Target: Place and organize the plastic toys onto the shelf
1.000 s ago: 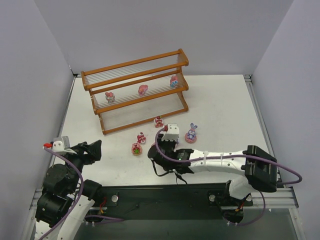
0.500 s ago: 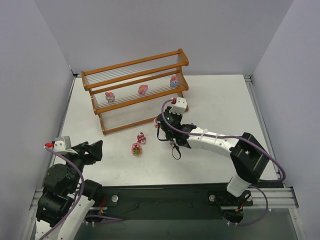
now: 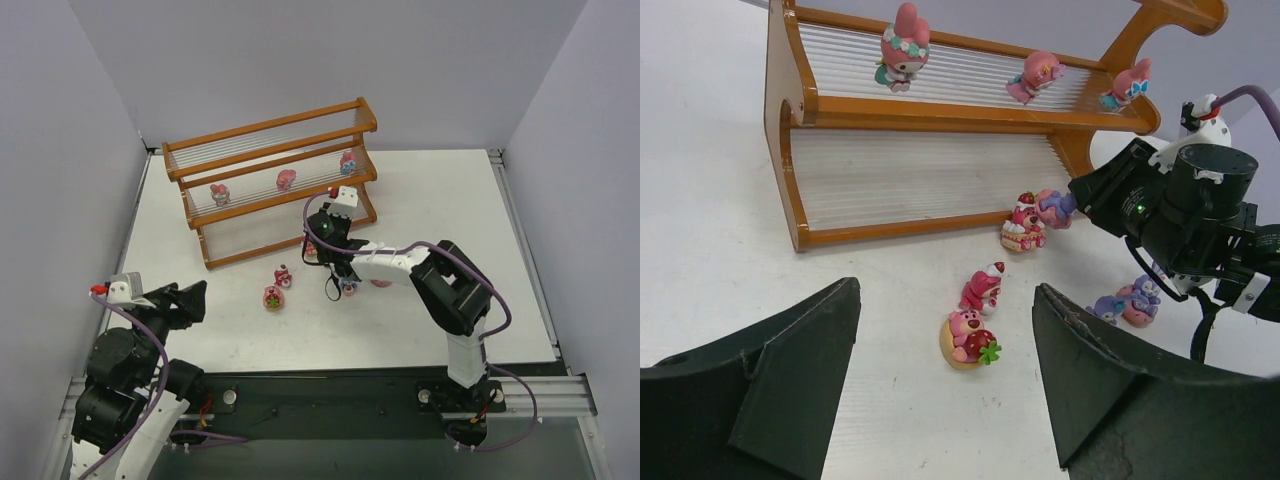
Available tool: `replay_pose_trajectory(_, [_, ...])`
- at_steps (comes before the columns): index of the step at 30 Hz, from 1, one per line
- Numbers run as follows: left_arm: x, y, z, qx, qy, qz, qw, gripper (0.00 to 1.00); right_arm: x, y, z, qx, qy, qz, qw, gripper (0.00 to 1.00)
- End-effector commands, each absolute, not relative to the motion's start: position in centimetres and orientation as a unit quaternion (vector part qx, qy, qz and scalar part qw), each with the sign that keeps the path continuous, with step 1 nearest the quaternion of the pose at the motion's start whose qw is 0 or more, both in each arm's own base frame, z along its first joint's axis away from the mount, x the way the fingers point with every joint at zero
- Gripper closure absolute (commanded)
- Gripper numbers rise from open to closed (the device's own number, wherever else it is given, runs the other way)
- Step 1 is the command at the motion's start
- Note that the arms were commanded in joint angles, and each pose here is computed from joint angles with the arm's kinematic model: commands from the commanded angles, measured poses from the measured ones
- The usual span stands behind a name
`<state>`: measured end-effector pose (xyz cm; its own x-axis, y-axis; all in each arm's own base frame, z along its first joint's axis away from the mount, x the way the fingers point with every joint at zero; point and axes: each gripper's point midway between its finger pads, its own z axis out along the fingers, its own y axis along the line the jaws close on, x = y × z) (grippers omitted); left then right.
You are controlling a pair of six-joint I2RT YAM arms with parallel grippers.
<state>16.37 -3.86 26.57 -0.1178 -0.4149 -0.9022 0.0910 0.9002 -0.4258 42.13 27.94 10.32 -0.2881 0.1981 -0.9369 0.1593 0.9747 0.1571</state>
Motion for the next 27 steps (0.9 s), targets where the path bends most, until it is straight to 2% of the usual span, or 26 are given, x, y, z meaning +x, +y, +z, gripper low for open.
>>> replay_pose_trajectory(1, [16.4, -4.0, 27.8, -0.103, 0.705, -0.2, 0.673, 0.21, 43.9, 27.6, 14.4, 0.161, 0.755, 0.042, 0.635, 1.0])
replay_pose_trajectory(27, [16.5, -4.0, 27.8, -0.102, 0.705, -0.199, 0.673, 0.21, 45.9, 26.2, 12.9, 0.227, 0.716, 0.021, 0.659, 1.0])
